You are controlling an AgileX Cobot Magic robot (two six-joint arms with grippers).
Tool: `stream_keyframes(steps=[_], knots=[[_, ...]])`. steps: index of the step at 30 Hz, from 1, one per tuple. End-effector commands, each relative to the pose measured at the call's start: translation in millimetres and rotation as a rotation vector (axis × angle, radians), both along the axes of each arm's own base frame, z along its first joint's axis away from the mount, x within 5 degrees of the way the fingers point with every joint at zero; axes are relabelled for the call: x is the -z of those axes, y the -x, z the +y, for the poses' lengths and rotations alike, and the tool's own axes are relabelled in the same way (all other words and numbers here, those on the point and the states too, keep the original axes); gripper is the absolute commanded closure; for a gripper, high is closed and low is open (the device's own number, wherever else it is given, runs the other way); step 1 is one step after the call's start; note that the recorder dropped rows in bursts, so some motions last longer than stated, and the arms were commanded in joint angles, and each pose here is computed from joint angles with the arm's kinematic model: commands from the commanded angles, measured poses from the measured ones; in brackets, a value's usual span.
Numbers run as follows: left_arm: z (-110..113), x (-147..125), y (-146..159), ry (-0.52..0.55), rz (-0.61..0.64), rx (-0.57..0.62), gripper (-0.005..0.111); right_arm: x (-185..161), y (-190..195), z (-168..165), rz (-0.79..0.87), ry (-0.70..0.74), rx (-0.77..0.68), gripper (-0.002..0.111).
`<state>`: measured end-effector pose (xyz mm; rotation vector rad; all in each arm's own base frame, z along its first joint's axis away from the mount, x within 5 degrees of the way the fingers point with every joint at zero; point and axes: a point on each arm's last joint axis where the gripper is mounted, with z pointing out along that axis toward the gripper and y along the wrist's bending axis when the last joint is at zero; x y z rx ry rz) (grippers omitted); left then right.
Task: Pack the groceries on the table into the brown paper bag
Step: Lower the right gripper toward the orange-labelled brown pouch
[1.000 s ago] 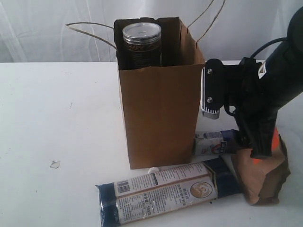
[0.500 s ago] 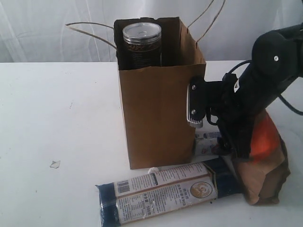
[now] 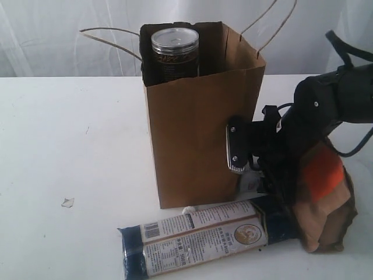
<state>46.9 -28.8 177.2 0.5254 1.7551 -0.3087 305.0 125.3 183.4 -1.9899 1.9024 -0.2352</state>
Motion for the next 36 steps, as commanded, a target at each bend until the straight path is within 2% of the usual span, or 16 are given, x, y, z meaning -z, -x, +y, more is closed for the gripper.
stream_keyframes(steps=[1, 7, 23, 36], knots=[[0, 1, 0, 0.004, 0.007, -0.001, 0.107, 10, -5, -2, -0.005, -0.003, 0.006, 0.034], [0, 1, 0, 0.004, 0.007, -0.001, 0.107, 10, -1, -2, 0.046, -0.018, 0.037, 0.034], [0, 1, 0, 0.004, 0.007, -0.001, 0.107, 15, -9, -5, -0.001, -0.024, 0.032, 0.034], [0, 1, 0, 0.004, 0.007, -0.001, 0.107, 39, -15, -3, 0.026, -0.006, 0.015, 0.034]])
